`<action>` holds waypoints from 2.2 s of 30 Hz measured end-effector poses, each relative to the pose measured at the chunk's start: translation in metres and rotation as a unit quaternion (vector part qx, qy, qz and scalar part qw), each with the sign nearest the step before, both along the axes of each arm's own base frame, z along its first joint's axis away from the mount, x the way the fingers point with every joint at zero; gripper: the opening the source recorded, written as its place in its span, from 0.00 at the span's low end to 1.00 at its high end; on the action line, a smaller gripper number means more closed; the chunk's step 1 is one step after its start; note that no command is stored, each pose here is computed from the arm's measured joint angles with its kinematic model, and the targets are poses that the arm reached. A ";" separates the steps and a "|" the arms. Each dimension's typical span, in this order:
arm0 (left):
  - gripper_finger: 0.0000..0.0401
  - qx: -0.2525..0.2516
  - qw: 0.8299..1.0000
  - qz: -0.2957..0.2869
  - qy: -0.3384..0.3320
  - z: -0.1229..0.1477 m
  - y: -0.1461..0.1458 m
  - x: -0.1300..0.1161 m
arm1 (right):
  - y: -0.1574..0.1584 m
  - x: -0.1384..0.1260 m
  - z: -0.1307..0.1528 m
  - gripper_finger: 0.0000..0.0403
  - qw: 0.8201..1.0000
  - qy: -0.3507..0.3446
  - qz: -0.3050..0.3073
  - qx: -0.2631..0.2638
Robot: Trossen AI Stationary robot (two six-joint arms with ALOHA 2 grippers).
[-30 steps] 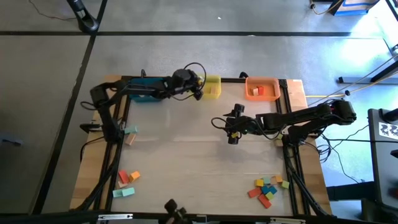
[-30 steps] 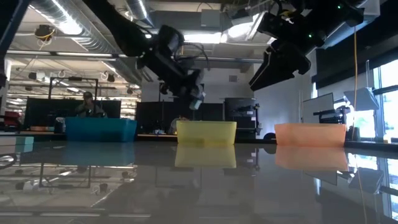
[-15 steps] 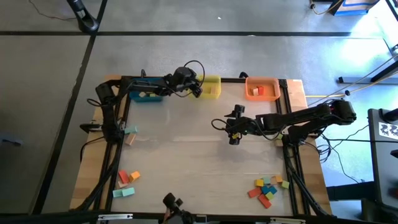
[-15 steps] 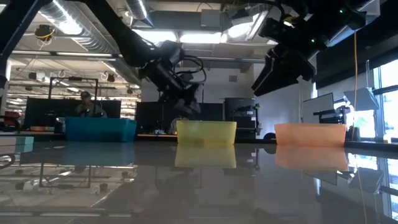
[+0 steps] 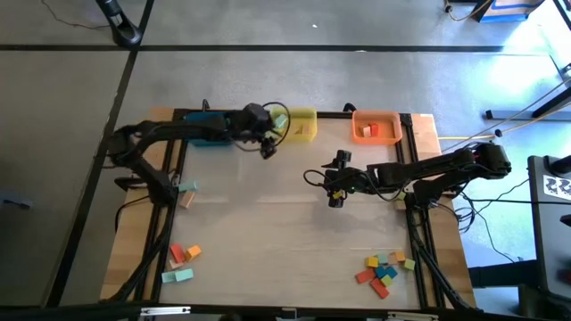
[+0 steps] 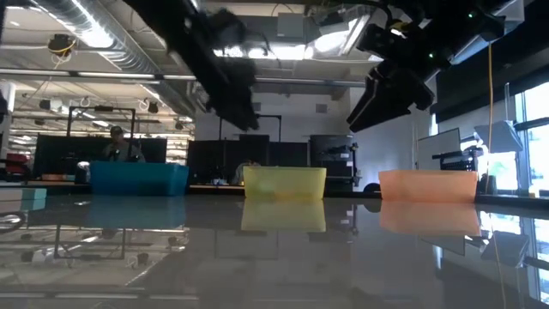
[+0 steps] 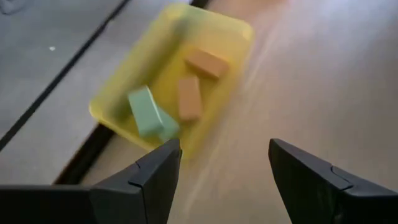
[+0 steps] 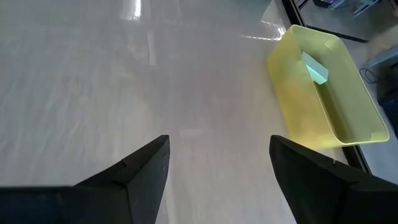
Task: Sort blocks by size
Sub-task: Put the light blue rectangle block into the yellow bin
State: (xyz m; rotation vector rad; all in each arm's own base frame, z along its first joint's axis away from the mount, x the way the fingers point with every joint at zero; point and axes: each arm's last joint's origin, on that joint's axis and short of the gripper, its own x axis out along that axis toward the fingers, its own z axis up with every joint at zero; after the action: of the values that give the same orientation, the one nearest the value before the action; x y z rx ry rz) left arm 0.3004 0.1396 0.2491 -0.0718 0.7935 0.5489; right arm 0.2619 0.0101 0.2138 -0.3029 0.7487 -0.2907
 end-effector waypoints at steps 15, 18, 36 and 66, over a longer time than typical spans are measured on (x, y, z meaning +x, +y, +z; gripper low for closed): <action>0.54 -0.118 0.968 0.105 0.196 0.007 -0.097 -0.057 | 0.000 0.000 0.000 0.68 1.000 -0.001 -0.002 0.002; 0.53 -0.131 0.954 0.143 0.229 -0.001 -0.105 -0.067 | 0.000 0.000 0.000 0.68 1.000 -0.001 -0.002 0.002; 0.35 -0.186 0.888 0.244 0.343 -0.068 -0.110 -0.112 | 0.000 0.001 0.001 0.68 1.000 -0.012 -0.005 0.007; 0.01 -0.221 0.819 0.204 0.489 -0.117 -0.093 -0.135 | 0.000 0.005 0.005 0.68 0.999 -0.040 -0.004 0.008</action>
State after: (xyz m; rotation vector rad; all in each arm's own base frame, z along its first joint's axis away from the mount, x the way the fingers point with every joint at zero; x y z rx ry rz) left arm 0.1652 0.0465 0.1317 -0.4226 1.9465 0.8032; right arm 0.2665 0.0104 0.2192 -0.2712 0.6725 -0.3025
